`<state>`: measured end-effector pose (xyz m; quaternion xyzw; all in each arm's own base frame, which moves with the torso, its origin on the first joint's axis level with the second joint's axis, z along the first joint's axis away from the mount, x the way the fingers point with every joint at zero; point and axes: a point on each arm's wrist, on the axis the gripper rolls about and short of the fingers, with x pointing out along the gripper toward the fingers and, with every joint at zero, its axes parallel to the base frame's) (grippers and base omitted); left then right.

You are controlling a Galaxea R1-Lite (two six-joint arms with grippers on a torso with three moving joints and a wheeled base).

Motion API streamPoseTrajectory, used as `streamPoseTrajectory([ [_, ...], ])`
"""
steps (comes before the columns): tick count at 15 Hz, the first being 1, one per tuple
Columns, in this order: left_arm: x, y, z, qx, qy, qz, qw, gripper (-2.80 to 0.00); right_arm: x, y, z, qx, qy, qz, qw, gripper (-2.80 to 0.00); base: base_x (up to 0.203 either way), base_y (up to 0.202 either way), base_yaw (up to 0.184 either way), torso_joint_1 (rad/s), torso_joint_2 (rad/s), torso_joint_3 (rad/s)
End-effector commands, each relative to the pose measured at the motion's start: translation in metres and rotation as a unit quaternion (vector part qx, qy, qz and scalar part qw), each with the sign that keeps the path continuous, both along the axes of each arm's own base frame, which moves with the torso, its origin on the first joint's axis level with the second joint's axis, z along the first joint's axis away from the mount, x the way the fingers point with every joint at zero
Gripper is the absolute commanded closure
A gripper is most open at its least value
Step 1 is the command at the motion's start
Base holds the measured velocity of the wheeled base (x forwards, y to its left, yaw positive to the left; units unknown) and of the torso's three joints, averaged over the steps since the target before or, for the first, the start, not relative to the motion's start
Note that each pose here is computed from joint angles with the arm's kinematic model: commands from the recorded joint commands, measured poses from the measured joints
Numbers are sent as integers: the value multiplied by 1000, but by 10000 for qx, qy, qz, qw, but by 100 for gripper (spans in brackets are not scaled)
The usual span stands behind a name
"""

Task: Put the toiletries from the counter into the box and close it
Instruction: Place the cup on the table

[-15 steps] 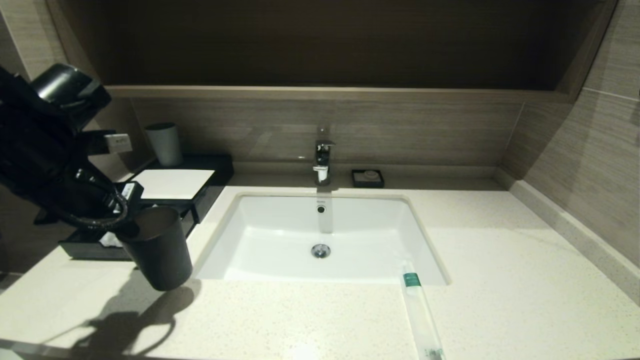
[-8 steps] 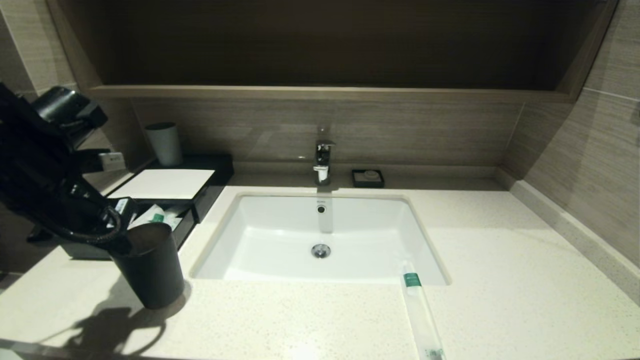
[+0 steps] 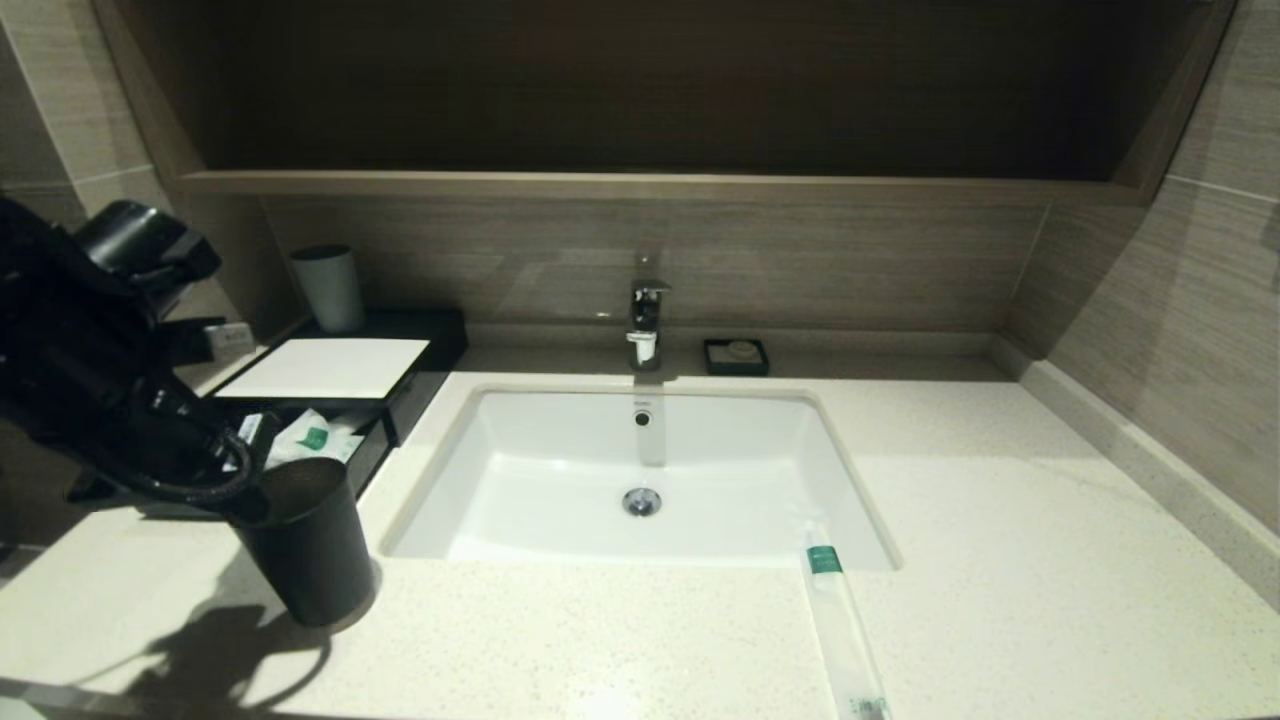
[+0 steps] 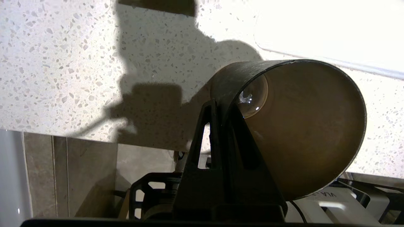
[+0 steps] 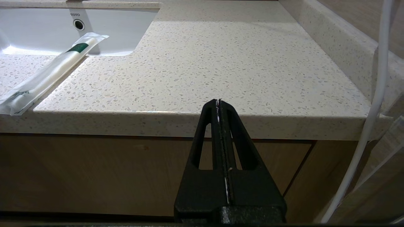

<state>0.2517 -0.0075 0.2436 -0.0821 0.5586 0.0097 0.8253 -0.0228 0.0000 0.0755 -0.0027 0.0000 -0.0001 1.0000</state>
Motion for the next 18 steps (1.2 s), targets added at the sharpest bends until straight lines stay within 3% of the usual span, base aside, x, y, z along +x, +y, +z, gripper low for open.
streamPoseTrajectory([
  [1, 0, 0, -6, -9, 47, 5, 10000, 0, 0, 0, 0, -4, -1, 1, 10000, 0, 0, 0, 0, 0, 0, 0],
  [18, -3, 1, -14, 1, -81, -8, 10000, 0, 0, 0, 0, -4, 0, 1, 10000, 0, 0, 0, 0, 0, 0, 0],
])
